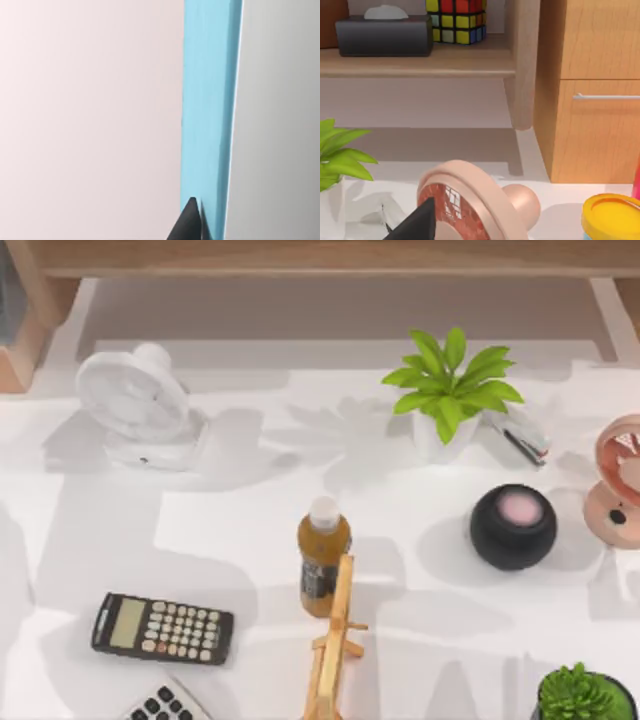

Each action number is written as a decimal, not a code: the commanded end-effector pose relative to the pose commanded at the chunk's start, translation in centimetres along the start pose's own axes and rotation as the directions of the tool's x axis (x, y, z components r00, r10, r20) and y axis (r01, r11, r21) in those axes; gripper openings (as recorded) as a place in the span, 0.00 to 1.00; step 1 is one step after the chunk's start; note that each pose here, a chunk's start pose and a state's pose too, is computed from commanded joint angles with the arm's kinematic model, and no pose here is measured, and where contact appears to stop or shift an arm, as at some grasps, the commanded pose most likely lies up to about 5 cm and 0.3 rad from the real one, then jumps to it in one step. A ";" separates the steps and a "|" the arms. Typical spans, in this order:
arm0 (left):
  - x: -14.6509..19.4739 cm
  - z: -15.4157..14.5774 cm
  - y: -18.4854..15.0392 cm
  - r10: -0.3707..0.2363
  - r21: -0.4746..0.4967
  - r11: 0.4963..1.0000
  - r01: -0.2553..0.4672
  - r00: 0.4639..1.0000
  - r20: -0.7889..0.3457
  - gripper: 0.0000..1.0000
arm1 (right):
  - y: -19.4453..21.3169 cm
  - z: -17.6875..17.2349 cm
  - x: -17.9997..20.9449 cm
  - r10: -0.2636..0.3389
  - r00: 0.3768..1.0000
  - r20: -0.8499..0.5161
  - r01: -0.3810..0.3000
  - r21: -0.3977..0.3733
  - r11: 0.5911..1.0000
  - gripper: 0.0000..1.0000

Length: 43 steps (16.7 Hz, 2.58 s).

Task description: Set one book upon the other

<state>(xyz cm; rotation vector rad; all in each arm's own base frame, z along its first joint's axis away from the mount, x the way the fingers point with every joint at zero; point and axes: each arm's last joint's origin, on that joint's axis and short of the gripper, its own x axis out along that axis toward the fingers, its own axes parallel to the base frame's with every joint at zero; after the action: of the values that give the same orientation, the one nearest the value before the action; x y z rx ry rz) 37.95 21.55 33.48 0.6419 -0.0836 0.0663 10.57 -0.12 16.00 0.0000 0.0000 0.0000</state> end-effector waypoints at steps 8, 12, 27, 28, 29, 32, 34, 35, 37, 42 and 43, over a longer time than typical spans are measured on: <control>-7.7 -4.4 1.8 0.001 0.633 0.768 0.101 0.987 -0.158 0.00 | 0.0 0.0 0.0 0.000 1.000 0.000 0.000 0.000 1.000 1.00; -10.5 -9.4 -1.3 -0.090 0.727 0.629 0.276 0.954 -0.285 0.00 | 0.0 0.0 0.0 0.000 1.000 0.000 0.000 0.000 1.000 1.00; -14.1 -16.5 -12.2 -0.398 0.673 0.461 0.578 0.813 -0.426 0.00 | 0.0 0.0 0.0 0.000 1.000 0.000 0.000 0.000 1.000 1.00; -14.2 -16.5 -12.0 -0.392 0.675 0.462 0.576 0.815 -0.427 0.00 | 0.0 0.0 0.0 0.000 1.000 0.000 0.000 0.000 1.000 1.00; -14.1 -16.5 -12.0 -0.392 0.675 0.462 0.576 0.815 -0.427 0.00 | 0.0 0.0 0.0 0.000 1.000 0.000 0.000 0.000 1.000 1.00; -13.7 -16.7 -12.3 -0.398 0.673 0.461 0.578 0.813 -0.426 0.00 | 0.0 0.0 0.0 0.000 1.000 0.000 0.000 0.000 1.000 1.00; -13.7 -16.7 -12.3 -0.398 0.673 0.461 0.578 0.813 -0.426 0.00 | 0.0 0.0 0.0 0.000 1.000 0.000 0.000 0.000 1.000 1.00; -13.7 -16.7 -12.3 -0.398 0.673 0.461 0.578 0.813 -0.426 0.00 | 0.0 0.0 0.0 0.000 1.000 0.000 0.000 0.000 1.000 1.00; -13.7 -16.7 -12.3 -0.398 0.673 0.461 0.578 0.813 -0.426 0.15 | 0.0 0.0 0.0 0.000 1.000 0.000 0.000 0.000 1.000 1.00; -13.7 -16.7 -12.3 -0.398 0.673 0.461 0.578 0.813 -0.426 0.53 | 0.0 0.0 0.0 0.000 1.000 0.000 0.000 0.000 1.000 1.00; -13.7 -16.7 -12.3 -0.398 0.673 0.461 0.578 0.813 -0.426 0.60 | 0.0 0.0 0.0 0.000 1.000 0.000 0.000 0.000 1.000 1.00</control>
<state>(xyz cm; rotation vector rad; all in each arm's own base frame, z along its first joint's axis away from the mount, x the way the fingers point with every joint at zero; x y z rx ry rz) 26.39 21.20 11.50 1.5379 0.3789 -0.4362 10.57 -0.12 16.00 0.0000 0.0000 0.0000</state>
